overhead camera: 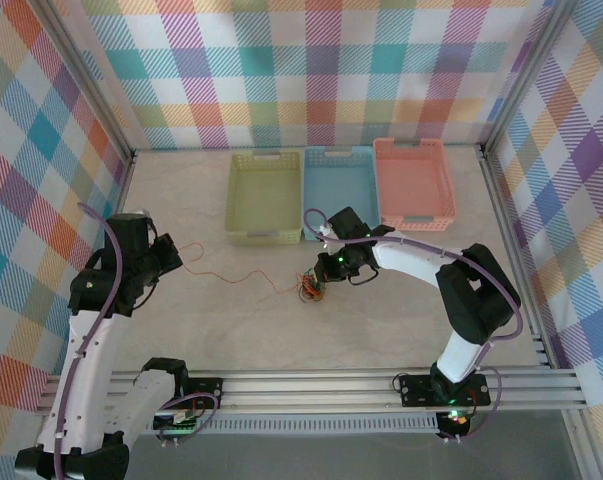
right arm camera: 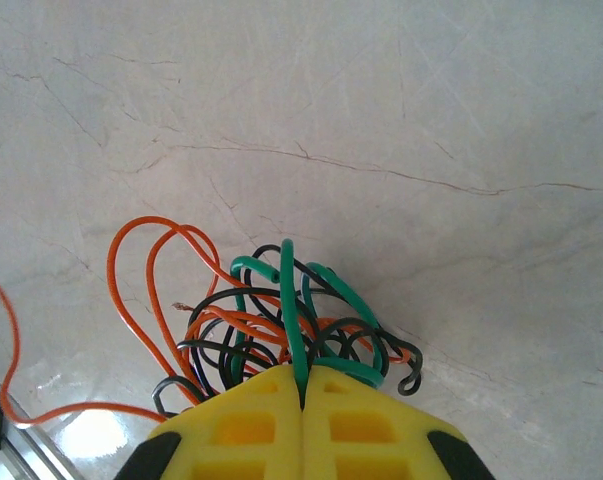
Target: Untangle the cables
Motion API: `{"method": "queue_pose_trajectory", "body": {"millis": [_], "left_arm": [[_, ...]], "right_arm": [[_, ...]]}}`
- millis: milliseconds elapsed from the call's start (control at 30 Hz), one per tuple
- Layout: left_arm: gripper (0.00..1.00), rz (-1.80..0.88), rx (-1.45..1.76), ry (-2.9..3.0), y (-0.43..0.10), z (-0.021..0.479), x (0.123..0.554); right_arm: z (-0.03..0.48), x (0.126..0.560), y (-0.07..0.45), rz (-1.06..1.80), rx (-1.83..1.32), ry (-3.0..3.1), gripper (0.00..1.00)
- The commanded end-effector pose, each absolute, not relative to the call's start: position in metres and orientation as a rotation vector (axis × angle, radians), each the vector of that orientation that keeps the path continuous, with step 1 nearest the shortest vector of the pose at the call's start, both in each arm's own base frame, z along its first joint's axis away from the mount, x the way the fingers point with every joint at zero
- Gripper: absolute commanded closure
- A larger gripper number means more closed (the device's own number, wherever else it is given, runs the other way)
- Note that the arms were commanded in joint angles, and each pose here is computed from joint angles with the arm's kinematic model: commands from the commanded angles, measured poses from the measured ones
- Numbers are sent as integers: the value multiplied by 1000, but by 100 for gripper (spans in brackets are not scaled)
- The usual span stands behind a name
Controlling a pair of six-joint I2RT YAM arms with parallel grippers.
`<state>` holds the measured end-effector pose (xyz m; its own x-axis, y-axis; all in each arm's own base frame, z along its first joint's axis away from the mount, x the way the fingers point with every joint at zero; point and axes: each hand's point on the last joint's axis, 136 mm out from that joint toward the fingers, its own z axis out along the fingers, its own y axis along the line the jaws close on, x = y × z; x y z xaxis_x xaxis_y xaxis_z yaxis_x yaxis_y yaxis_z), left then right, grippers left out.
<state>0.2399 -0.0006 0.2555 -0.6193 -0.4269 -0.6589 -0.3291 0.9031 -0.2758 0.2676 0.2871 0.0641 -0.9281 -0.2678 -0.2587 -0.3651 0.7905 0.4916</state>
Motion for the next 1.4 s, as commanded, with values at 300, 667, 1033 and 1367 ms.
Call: {"method": "queue_pose_trajectory", "body": {"millis": [300, 667, 1033, 1367], "left_arm": [[100, -92, -624, 2168, 21, 278, 230], [100, -72, -636, 2043, 31, 318, 225], [100, -47, -645, 1957, 39, 348, 223], [100, -139, -605, 1976, 24, 343, 234]], "right_arm": [[73, 278, 274, 814, -374, 2783, 100], [71, 282, 266, 811, -304, 2796, 100], [70, 284, 263, 804, -274, 2796, 100], [70, 284, 261, 802, -257, 2794, 100]]}}
